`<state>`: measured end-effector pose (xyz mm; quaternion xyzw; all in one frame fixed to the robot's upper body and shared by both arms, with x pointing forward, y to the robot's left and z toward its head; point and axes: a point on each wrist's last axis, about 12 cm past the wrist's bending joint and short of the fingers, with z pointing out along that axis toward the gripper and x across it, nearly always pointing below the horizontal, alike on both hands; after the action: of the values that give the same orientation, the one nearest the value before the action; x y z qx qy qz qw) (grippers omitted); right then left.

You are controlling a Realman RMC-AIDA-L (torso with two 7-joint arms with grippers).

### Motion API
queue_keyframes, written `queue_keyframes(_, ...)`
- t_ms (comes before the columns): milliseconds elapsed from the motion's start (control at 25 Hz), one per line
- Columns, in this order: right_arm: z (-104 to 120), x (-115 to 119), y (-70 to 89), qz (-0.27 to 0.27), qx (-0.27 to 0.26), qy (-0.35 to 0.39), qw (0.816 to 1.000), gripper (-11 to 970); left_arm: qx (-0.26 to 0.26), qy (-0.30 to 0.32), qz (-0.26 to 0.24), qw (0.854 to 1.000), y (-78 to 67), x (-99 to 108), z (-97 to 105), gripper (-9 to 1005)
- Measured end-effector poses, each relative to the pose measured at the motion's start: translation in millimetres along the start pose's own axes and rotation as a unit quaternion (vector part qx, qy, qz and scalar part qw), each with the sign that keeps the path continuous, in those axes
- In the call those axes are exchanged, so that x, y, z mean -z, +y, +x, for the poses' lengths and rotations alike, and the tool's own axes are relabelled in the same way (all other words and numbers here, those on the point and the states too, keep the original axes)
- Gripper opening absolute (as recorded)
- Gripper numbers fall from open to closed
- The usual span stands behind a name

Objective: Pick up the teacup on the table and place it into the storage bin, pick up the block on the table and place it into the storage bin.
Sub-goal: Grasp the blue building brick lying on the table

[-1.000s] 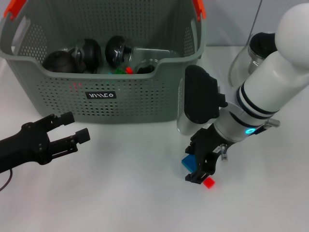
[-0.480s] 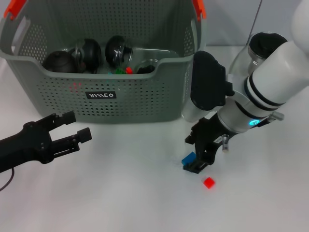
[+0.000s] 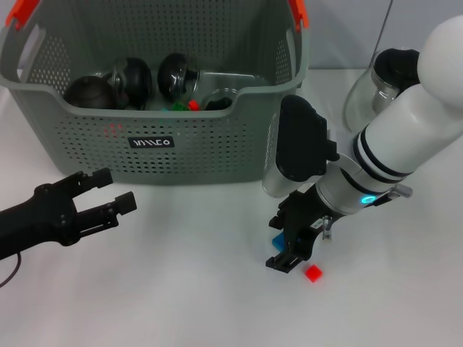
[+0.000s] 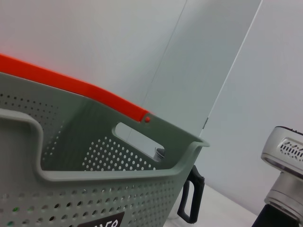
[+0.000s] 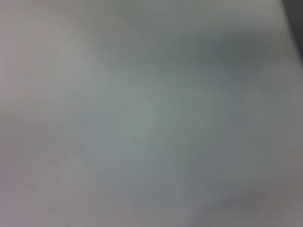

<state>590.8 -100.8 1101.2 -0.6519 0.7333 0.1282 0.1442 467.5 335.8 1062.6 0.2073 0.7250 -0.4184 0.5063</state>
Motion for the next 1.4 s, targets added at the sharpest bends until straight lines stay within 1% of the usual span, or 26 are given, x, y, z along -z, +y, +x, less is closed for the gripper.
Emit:
queue_keyframes(280,7.2,-3.5,-0.3,-0.002,-0.011,0.008,1.000,762,0.002,0.001,0.000,1.000,-0.3,0.3,1.0,848)
queue_keyframes(520,9.7,5.4,-0.1,-0.018,-0.020,0.010,1.000,763,0.002,0.000,-0.001,1.000,-0.3,0.5,1.2,848)
queue_keyframes(760,14.1,11.5,-1.1,-0.015,-0.025,0.023,0.999,762,0.000,0.001,0.003,1.000,0.1,-1.7,-0.5,848)
queue_keyframes(1160,9.3,7.4,-1.2,0.000,0.013,0.027,1.000,764,0.000,0.001,0.002,1.000,0.1,-1.4,-0.4,849)
queue_keyframes(1400,7.2,4.8,1.5,-0.002,0.024,0.034,0.999,701,0.001,0.000,-0.001,1.000,0.1,-0.1,0.4,849)
